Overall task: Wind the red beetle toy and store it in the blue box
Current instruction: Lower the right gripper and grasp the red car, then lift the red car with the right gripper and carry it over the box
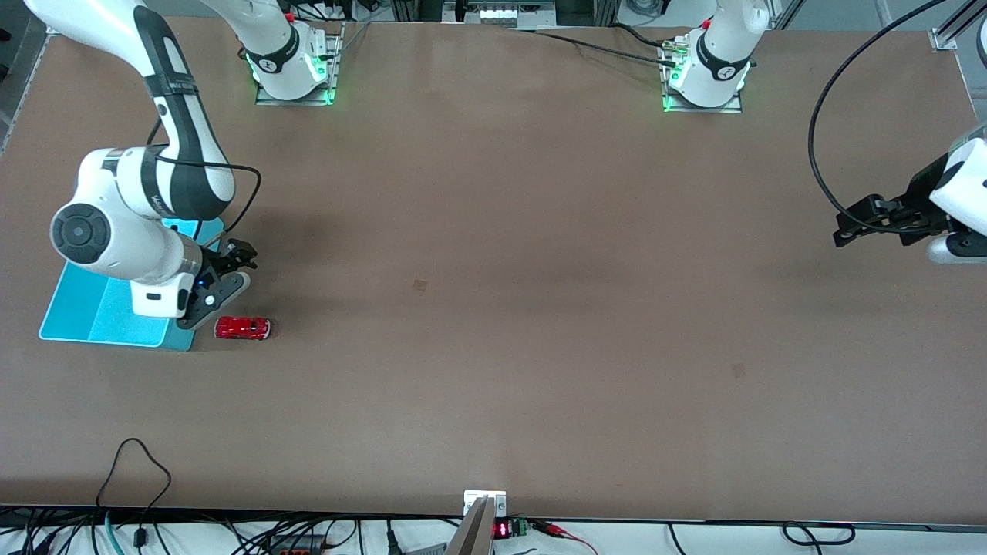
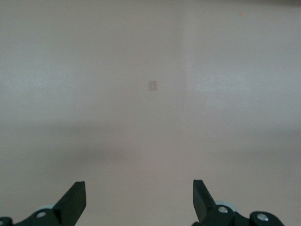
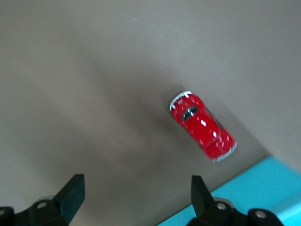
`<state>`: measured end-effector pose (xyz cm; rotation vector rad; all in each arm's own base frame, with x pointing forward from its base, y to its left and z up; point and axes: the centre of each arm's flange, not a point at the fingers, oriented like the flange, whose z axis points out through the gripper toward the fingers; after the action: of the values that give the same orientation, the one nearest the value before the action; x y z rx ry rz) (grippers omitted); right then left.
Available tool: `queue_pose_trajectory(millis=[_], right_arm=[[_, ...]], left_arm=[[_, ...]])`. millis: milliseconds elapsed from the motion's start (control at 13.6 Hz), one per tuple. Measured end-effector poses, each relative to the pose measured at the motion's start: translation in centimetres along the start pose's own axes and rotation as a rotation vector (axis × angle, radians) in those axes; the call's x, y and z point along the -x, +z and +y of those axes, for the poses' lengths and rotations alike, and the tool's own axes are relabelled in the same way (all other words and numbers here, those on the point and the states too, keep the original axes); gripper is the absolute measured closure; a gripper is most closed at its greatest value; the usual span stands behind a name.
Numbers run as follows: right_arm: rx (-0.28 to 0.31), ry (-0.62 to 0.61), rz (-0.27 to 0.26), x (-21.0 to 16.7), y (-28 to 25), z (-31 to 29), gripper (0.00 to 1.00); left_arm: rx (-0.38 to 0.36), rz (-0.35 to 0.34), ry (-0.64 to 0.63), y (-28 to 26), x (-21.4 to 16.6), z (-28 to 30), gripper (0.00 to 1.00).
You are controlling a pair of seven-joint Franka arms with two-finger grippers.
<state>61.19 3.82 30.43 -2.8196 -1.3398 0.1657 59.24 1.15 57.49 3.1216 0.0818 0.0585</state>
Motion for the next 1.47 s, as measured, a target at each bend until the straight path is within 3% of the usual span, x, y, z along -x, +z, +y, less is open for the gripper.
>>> queue_pose_trajectory(millis=[366, 586, 1319, 1466], right_arm=[[0.114, -0.388, 0.036, 1.4, 3.2, 1.2, 0.0], [0.167, -0.531, 0.049, 1.5, 4.8, 2.3, 0.0], [0.226, -0.626, 0.054, 1.5, 10.7, 3.7, 0.0], [0.225, -0.625, 0.052, 1.7, 11.3, 3.9, 0.06]], left_arm=[[0.0, 0.005, -0.024, 0.7, 1.2, -0.2, 0.0], [-0.001, -0.007, -0.029, 0.0, 1.8, -0.1, 0.0], [-0.002, -0.04, 0.001, -1.0, 2.6, 0.2, 0.0], [-0.002, -0.049, 0.001, -0.9, 2.7, 0.2, 0.0]])
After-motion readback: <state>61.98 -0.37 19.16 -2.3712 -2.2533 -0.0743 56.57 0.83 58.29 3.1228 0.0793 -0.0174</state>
